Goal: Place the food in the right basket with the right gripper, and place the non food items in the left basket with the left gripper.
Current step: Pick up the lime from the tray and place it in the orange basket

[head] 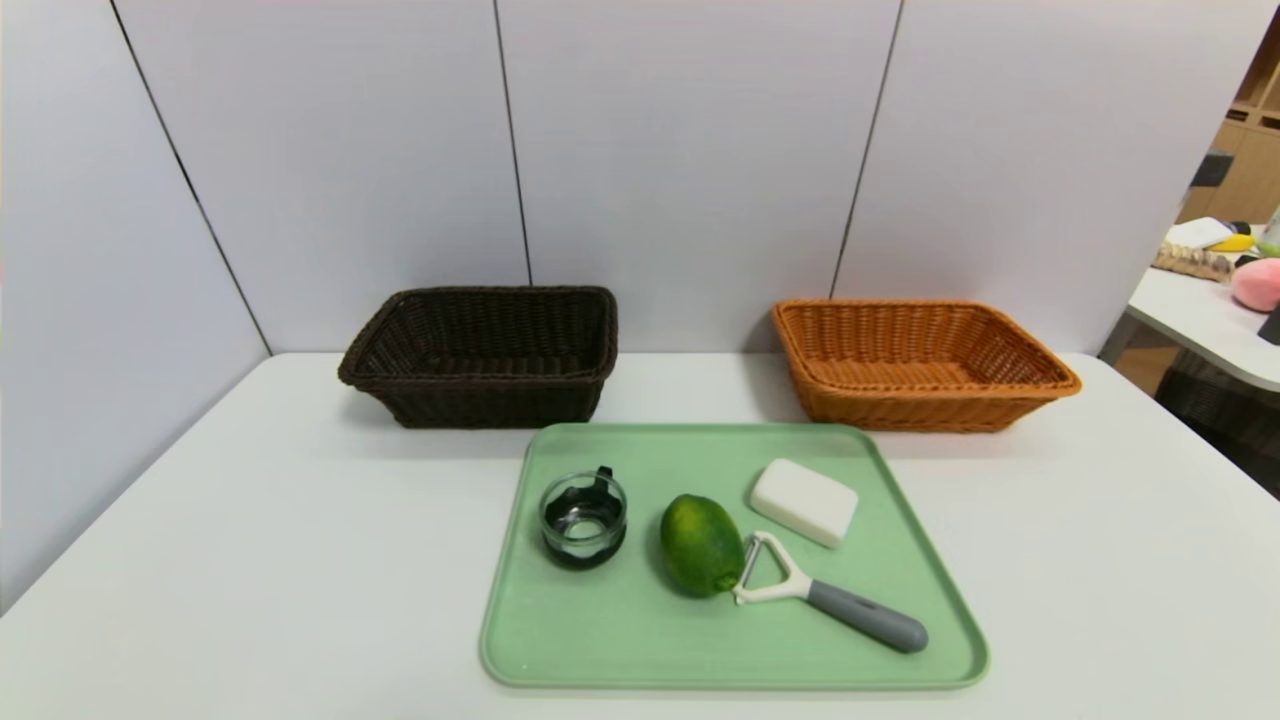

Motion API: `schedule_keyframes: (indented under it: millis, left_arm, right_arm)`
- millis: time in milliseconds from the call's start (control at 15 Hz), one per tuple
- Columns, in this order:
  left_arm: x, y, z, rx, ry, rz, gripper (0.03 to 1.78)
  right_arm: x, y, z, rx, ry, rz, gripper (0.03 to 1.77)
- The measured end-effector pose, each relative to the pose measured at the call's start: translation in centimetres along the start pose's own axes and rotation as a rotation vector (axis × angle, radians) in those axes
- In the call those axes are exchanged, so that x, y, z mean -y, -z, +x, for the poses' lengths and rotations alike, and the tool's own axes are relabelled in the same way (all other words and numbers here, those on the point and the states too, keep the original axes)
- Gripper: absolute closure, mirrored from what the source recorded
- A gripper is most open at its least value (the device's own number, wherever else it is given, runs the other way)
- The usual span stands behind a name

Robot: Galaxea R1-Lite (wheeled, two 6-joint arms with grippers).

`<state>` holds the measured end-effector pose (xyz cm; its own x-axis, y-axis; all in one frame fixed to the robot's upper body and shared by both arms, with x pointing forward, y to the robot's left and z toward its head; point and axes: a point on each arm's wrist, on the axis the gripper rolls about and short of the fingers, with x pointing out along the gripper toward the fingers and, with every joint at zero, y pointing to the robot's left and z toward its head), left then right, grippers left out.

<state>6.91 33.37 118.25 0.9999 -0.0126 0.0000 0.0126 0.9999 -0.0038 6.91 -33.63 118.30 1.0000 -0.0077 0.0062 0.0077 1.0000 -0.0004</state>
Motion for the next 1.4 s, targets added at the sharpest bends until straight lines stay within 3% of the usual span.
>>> schedule_keyframes:
  millis: [533,800,1133,1400]
  left_arm:
    - [0.0,-0.1,0.0,0.001,-0.003,0.005,0.12]
    - [0.0,-3.0,-1.3,0.039,0.012,0.021,0.12]
    - [0.3,-10.1,-3.9,0.012,0.113,0.048,0.12]
    - [0.4,-17.5,-2.3,0.01,0.132,0.079,0.12]
  right_arm:
    - [0.0,0.0,0.0,-0.005,0.003,-0.016,0.1]
    - [0.0,-2.3,-0.8,0.033,-0.011,-0.053,0.1]
    - [-0.3,-11.1,-2.4,0.066,-0.118,-0.056,0.1]
    - [-0.5,-20.9,-0.3,0.113,-0.205,-0.066,0.1]
